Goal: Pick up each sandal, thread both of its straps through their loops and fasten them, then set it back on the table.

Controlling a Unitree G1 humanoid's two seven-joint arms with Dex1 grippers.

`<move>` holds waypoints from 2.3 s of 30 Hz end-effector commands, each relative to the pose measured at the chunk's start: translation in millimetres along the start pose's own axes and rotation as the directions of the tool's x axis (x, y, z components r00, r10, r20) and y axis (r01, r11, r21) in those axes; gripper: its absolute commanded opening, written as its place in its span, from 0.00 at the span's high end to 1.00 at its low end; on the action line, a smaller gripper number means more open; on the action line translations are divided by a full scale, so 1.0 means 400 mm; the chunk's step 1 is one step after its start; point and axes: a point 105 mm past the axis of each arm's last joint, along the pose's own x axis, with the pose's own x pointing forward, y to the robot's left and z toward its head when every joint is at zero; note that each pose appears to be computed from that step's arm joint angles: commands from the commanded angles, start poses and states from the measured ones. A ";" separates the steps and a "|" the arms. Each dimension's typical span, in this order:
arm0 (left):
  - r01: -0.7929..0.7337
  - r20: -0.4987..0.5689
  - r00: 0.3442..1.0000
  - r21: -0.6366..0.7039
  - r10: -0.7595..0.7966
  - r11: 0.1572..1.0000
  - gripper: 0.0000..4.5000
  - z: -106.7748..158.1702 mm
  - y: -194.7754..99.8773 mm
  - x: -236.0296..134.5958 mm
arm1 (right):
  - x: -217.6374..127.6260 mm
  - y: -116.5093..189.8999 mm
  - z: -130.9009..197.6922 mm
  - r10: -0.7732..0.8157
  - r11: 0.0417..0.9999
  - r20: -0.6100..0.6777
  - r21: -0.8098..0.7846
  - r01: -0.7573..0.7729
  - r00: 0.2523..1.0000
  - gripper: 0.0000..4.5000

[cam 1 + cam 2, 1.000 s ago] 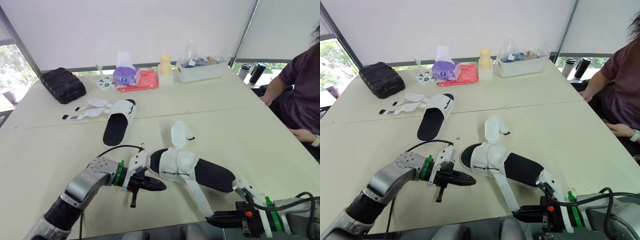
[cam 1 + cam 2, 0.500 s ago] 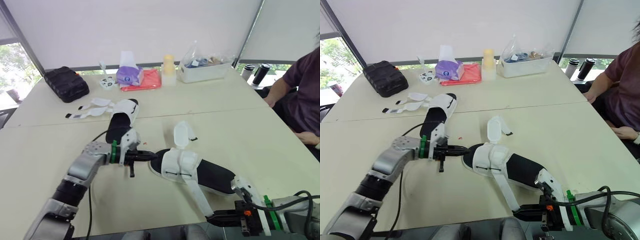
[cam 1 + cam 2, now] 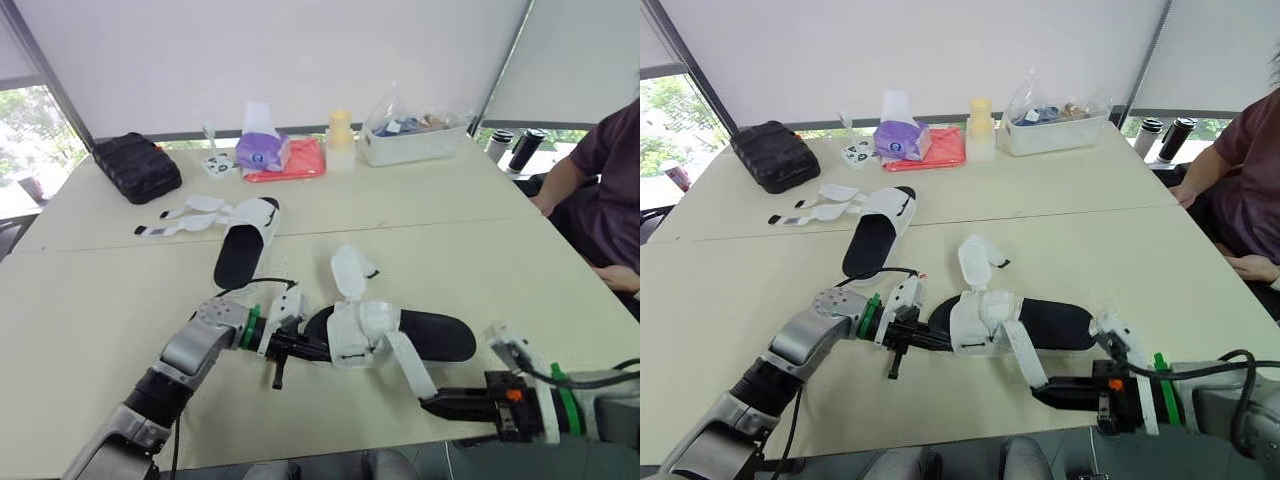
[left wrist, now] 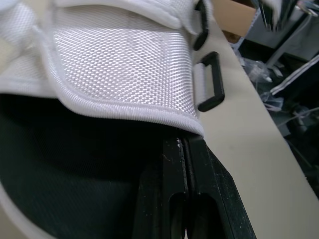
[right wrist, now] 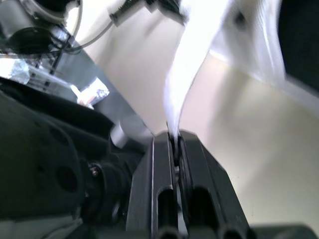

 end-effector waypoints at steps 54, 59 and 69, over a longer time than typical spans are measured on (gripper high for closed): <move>-0.101 -0.047 0.994 0.050 0.104 0.994 1.00 -0.056 0.026 0.043 | 0.015 -0.076 0.244 -0.013 1.000 0.380 0.028 0.002 0.925 0.24; -0.103 -0.042 0.994 0.054 0.105 0.993 1.00 -0.052 0.029 0.048 | 0.001 -0.114 0.271 -0.092 0.996 0.417 0.034 0.086 0.904 0.24; -0.106 -0.038 0.993 0.053 0.108 0.993 1.00 -0.051 0.029 0.048 | -0.009 -0.251 0.250 -0.371 0.928 0.423 0.173 0.328 0.827 0.24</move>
